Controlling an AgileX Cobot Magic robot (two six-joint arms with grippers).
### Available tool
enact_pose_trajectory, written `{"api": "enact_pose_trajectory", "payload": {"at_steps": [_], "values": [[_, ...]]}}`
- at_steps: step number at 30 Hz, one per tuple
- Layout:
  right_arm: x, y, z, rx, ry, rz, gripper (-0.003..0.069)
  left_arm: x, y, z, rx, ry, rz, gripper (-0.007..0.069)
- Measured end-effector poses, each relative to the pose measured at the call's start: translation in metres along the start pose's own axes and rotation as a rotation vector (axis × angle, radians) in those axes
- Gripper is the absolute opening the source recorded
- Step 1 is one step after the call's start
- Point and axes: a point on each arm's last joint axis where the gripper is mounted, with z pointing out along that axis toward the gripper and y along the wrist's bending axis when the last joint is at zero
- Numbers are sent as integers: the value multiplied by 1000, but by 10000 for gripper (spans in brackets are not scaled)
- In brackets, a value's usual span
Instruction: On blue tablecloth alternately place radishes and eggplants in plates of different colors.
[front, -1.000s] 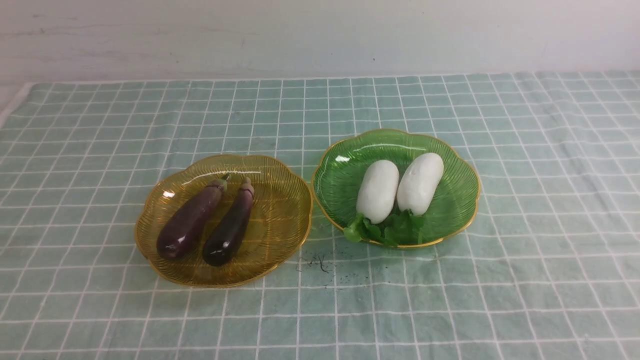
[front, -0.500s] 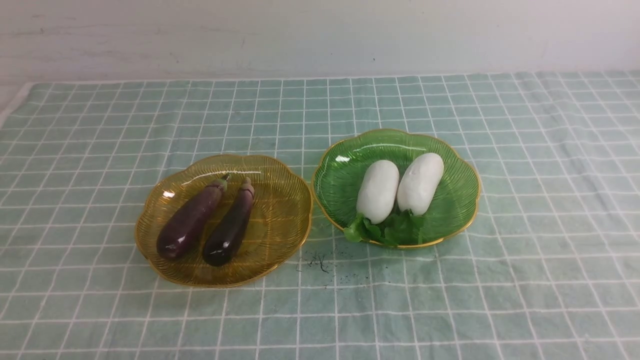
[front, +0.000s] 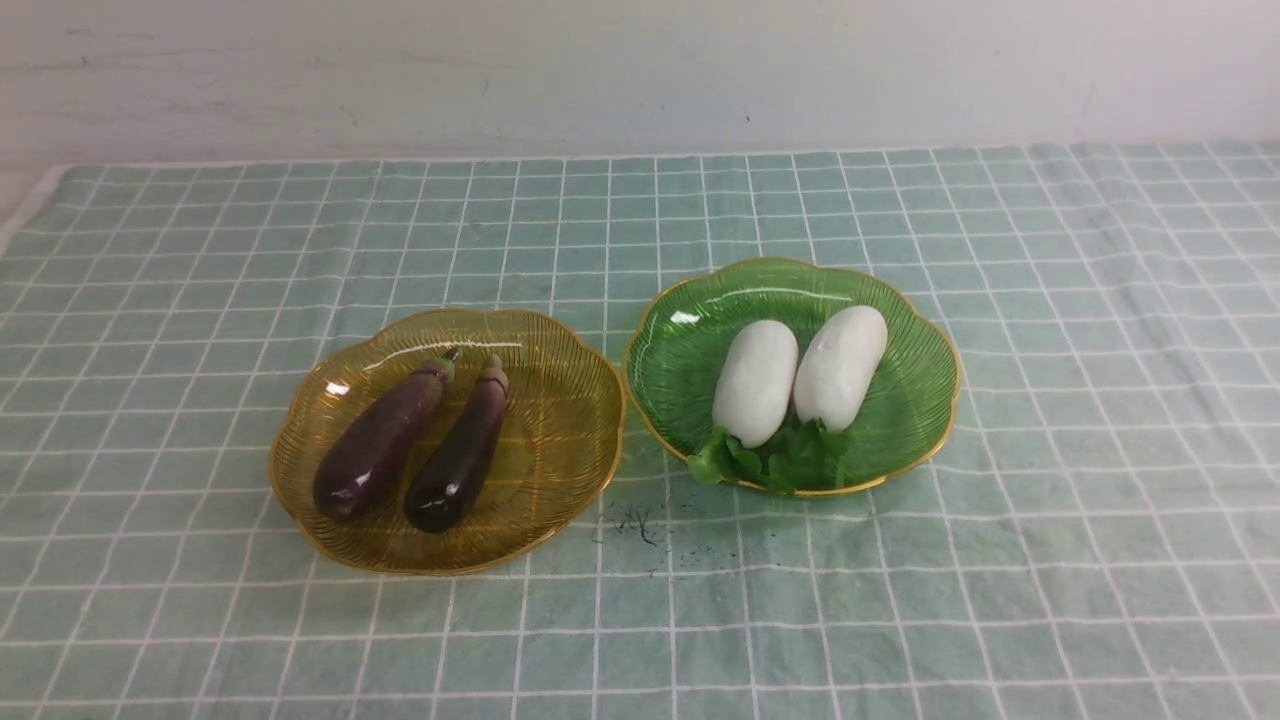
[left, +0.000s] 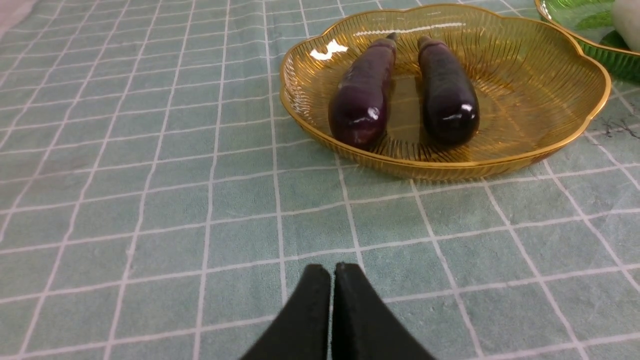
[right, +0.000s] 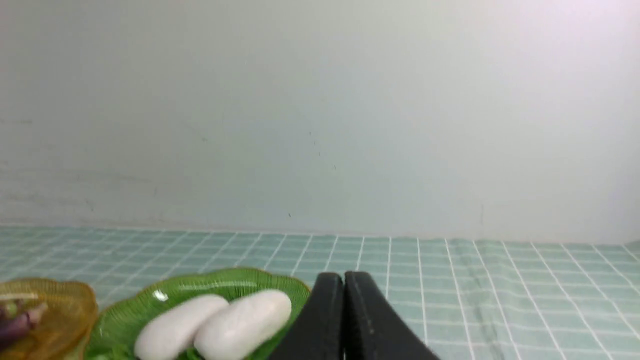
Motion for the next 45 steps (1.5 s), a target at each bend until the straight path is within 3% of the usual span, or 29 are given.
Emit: {"api": "enact_pose_trajectory", "payload": {"at_steps": [5,9,45], "values": [[56,-7,2,139,230,-19,-13,0,0,0,0,0,0,-8],[62,-10,0,178,292,-11,-13,0,0,0,0,0,0,-8],[62,-10,0,184,299,-6,-13,0,0,0,0,0,0,-8]]}}
